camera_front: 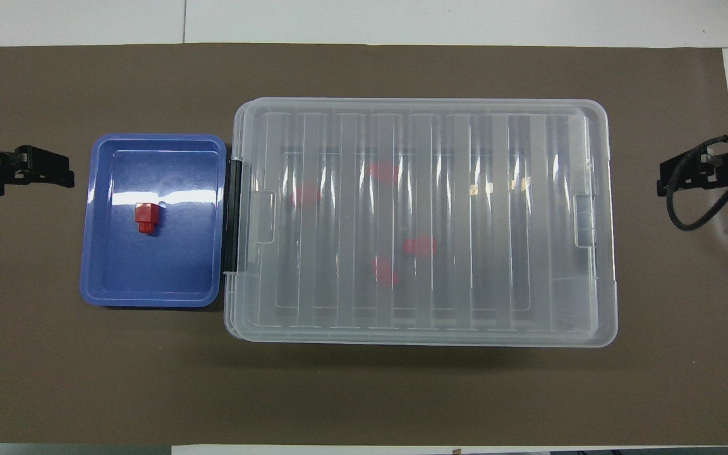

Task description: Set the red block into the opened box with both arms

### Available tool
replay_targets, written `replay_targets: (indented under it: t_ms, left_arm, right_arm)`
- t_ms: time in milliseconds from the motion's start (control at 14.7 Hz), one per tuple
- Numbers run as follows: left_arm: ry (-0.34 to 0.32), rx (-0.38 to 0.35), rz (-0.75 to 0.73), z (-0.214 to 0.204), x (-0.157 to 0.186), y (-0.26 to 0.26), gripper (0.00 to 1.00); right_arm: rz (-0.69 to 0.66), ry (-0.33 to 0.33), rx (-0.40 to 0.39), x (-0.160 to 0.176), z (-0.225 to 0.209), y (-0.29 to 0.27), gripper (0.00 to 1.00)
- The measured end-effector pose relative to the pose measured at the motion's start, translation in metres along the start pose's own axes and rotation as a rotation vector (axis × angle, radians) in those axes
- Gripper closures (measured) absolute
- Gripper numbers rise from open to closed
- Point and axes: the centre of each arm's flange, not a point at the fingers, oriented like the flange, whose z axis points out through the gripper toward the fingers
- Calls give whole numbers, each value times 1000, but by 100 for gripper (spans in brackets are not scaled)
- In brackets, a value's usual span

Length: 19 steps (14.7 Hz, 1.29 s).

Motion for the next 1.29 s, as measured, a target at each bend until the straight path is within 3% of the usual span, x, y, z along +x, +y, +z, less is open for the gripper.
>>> replay_targets:
  t_ms: [883,1291]
  left_arm:
    - [0,0,0,0,0,0,0]
    - [0,0,0,0,0,0,0]
  right_arm:
    - [1,3,0,1,2,0,0]
    - [61,66,33,10,32,-37,1]
